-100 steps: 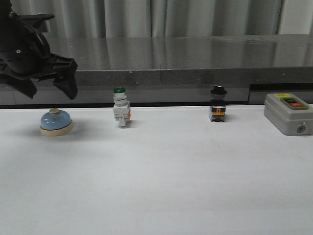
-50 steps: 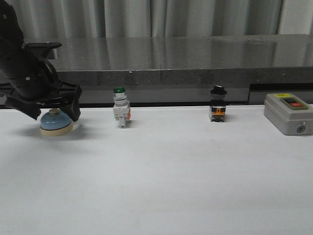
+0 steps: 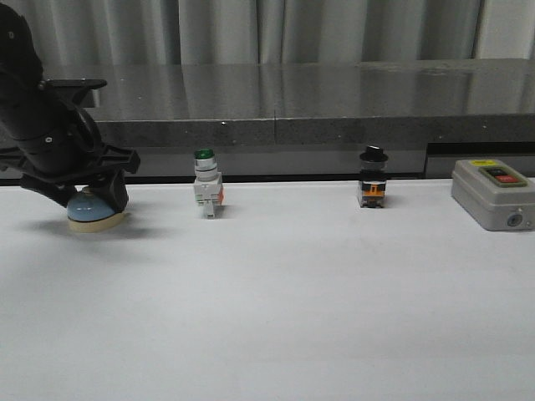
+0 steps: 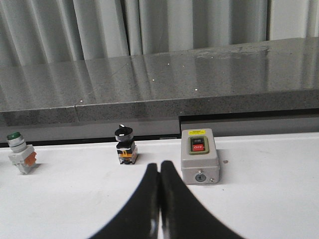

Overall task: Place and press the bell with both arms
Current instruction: 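Lift the bell with the left gripper and carry it toward table center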

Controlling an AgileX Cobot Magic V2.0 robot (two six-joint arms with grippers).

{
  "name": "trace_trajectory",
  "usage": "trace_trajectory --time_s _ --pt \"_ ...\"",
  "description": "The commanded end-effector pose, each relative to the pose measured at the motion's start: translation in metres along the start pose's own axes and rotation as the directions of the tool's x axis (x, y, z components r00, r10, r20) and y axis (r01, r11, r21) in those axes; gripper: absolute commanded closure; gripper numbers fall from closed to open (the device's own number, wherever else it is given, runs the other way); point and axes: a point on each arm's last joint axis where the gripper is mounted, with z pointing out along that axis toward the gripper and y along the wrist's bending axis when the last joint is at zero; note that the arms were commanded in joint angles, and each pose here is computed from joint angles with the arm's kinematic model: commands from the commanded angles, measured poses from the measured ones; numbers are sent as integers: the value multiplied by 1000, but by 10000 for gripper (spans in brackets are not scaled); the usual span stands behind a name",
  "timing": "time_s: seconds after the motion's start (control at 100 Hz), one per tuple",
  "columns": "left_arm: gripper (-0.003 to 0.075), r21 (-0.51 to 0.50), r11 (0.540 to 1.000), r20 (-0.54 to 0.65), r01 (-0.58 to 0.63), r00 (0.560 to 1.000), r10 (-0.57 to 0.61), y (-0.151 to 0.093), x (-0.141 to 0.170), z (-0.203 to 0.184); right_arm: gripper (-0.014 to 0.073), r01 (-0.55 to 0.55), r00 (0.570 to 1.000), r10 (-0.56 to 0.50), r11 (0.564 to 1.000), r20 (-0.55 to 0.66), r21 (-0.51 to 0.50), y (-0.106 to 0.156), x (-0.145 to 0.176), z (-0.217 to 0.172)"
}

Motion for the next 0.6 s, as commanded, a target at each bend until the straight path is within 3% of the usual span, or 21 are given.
trace_trajectory --time_s 0.0,0.15,0.31,0.59 --pt "419 10 1000 99 -1 995 0 -5 -20 -24 655 20 994 -18 1000 108 -17 2 -12 -2" --pt "512 11 1000 91 -1 996 0 -5 -20 -27 655 20 994 -18 1000 108 -17 2 -12 -2" --pt "513 15 1000 130 -4 991 2 -7 -27 -49 655 20 994 -18 1000 108 -17 2 -12 -2" --pt "513 40 999 253 -30 967 19 -19 -41 -132 655 20 994 -18 1000 108 -17 2 -12 -2"
